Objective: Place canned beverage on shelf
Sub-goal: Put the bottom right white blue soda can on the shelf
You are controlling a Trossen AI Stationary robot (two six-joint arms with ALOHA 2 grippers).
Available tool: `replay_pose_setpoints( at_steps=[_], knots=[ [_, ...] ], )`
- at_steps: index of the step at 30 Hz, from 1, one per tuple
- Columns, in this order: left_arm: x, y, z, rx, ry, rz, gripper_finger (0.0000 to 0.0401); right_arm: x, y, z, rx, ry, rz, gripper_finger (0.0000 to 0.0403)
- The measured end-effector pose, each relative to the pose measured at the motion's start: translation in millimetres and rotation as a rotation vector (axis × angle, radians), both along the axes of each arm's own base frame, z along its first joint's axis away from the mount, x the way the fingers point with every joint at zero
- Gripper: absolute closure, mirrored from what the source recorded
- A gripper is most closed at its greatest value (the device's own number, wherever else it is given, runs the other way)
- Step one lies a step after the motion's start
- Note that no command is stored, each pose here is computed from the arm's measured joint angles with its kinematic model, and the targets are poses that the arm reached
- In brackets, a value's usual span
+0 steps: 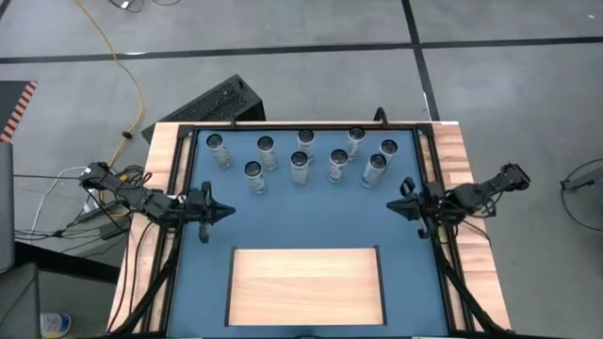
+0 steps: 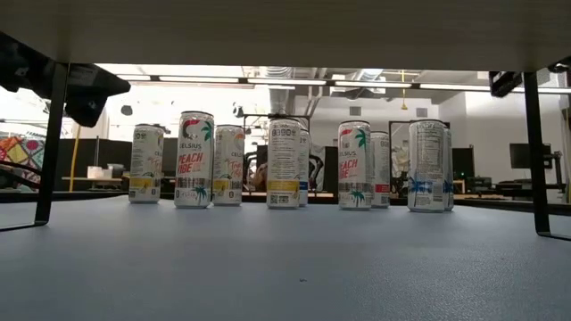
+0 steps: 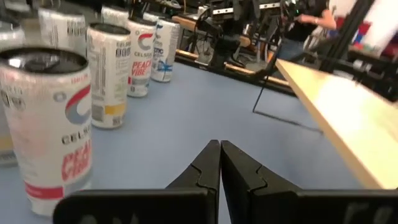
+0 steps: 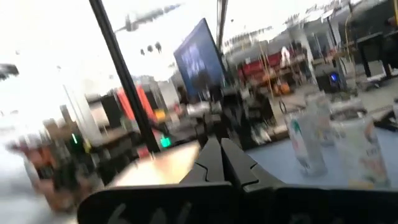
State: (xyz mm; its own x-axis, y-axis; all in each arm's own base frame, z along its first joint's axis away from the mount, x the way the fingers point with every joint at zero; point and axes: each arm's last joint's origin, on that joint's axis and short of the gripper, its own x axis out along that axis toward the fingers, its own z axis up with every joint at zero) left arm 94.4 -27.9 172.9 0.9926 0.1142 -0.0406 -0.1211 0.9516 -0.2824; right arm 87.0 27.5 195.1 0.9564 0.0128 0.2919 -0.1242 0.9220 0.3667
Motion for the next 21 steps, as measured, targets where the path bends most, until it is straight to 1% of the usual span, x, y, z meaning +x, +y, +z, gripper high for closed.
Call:
replay_pose_setpoints(
  at_steps=[2,4,7,8,12,14,16,18,21],
  knots=[
    [0.0,0.1,0.2,-0.058,-0.009,0.006,0.0401,-0.8,-0.7,2.6,-0.019,-0.026,-0.021,0.0403],
    [0.0,0.2,1.1,-0.111,-0.021,0.011,0.0401,-1.8,-1.9,5.4,-0.012,-0.051,-0.051,0.0403],
    [0.0,0.4,1.7,-0.132,-0.030,0.018,0.0401,-2.5,-2.5,7.1,0.000,-0.067,-0.062,0.0403],
    [-0.1,0.9,2.5,-0.136,-0.039,0.035,0.0401,-2.6,-2.6,7.4,0.018,-0.071,-0.056,0.0403],
    [-0.8,3.9,7.3,-0.183,-0.097,0.137,0.0401,-2.7,-2.6,7.7,0.154,-0.075,-0.010,0.0403],
    [-1.2,5.3,8.0,-0.179,-0.105,0.187,0.0401,-2.7,-2.6,7.7,0.201,-0.076,0.006,0.0403],
    [-1.5,6.4,7.7,-0.158,-0.102,0.227,0.0401,-2.3,-2.5,6.8,0.218,-0.066,0.013,0.0403],
    [-1.8,7.2,7.7,-0.126,-0.096,0.258,0.0401,-2.2,-2.4,6.4,0.205,-0.063,0.007,0.0403],
    [-2.5,8.7,8.7,-0.076,-0.093,0.314,0.0401,-2.3,-2.5,6.7,0.157,-0.064,-0.012,0.0403]
  ],
)
